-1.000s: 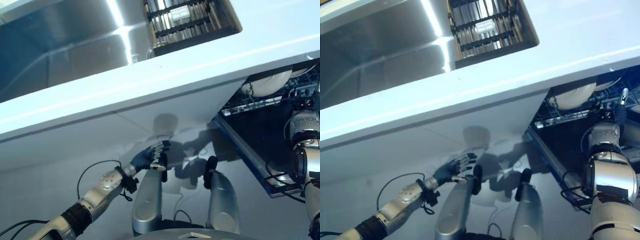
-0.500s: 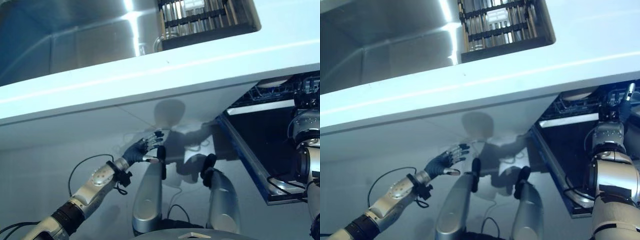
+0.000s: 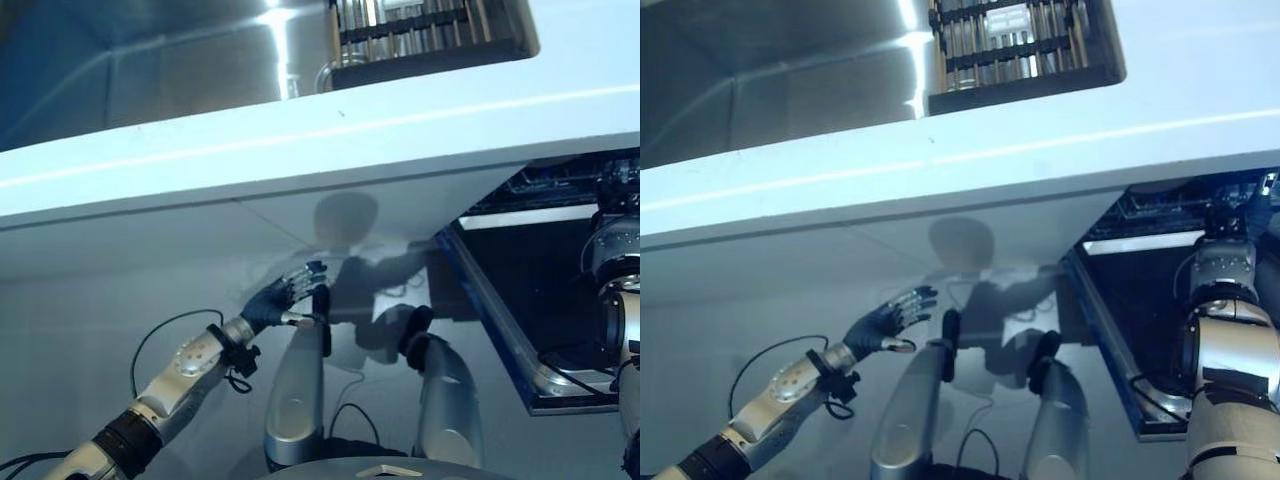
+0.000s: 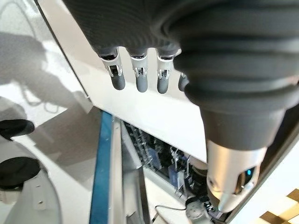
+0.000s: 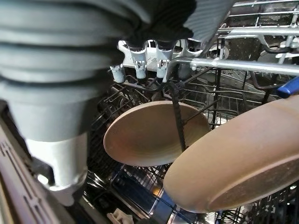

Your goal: Pick up plates and place into dishwasher.

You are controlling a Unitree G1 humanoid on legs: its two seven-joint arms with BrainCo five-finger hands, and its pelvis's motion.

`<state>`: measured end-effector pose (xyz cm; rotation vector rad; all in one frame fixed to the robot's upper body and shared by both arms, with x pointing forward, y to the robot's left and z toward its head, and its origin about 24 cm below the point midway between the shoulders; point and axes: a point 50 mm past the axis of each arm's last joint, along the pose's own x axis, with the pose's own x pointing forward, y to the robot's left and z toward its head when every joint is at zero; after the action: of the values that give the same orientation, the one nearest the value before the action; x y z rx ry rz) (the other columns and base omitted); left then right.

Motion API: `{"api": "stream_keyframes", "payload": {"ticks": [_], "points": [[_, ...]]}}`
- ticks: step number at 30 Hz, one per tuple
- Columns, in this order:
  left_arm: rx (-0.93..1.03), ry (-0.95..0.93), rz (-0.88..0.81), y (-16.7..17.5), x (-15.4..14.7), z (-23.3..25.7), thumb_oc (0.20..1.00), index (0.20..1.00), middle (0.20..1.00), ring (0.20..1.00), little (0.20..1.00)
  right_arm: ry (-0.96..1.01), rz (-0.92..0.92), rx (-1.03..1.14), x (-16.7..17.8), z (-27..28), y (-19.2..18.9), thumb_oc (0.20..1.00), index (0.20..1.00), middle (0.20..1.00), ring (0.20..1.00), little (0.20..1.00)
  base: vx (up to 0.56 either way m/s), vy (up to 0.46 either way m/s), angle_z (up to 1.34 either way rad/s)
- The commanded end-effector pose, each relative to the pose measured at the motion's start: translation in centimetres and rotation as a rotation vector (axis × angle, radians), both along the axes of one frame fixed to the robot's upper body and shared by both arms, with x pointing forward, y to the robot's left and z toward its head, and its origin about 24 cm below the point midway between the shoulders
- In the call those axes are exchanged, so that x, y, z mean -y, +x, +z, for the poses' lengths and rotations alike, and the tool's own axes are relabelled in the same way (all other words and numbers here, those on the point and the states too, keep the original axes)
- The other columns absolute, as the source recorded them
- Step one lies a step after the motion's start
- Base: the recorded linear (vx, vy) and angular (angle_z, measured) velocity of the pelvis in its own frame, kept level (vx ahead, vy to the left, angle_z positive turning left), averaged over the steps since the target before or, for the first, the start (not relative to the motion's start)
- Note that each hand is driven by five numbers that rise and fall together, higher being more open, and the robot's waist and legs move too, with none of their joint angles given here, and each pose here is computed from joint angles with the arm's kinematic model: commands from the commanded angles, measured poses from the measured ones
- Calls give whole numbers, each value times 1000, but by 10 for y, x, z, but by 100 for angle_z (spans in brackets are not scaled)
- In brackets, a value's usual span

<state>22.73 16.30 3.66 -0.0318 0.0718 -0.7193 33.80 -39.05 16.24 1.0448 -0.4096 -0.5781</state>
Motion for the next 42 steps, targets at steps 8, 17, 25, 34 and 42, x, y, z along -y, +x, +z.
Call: {"api": "stream_keyframes", "payload": {"ticks": [8,17,25,34,42], "points": [[102,-78,-5,-7,-4,24,1000,1000,1000,1000,1000,-198,61,240,-11,85,15,1000,1000,1000,1000,1000,-21,-6,9],[103,-69,-11,-11,-7,21,1000,1000,1000,1000,1000,-182,58,247,-9,87,14,1000,1000,1000,1000,1000,-11,6,6],[105,-70,-9,-14,-8,17,1000,1000,1000,1000,1000,-150,46,252,-4,78,9,1000,1000,1000,1000,1000,-17,53,2],[106,-66,28,-15,-15,12,1000,1000,1000,1000,1000,-51,-1,216,14,39,-8,1000,1000,1000,1000,1000,1,51,0],[63,-81,82,-17,-22,-1,1000,1000,1000,1000,1000,91,-84,142,27,-20,-34,1000,1000,1000,1000,1000,33,46,-5]]}}
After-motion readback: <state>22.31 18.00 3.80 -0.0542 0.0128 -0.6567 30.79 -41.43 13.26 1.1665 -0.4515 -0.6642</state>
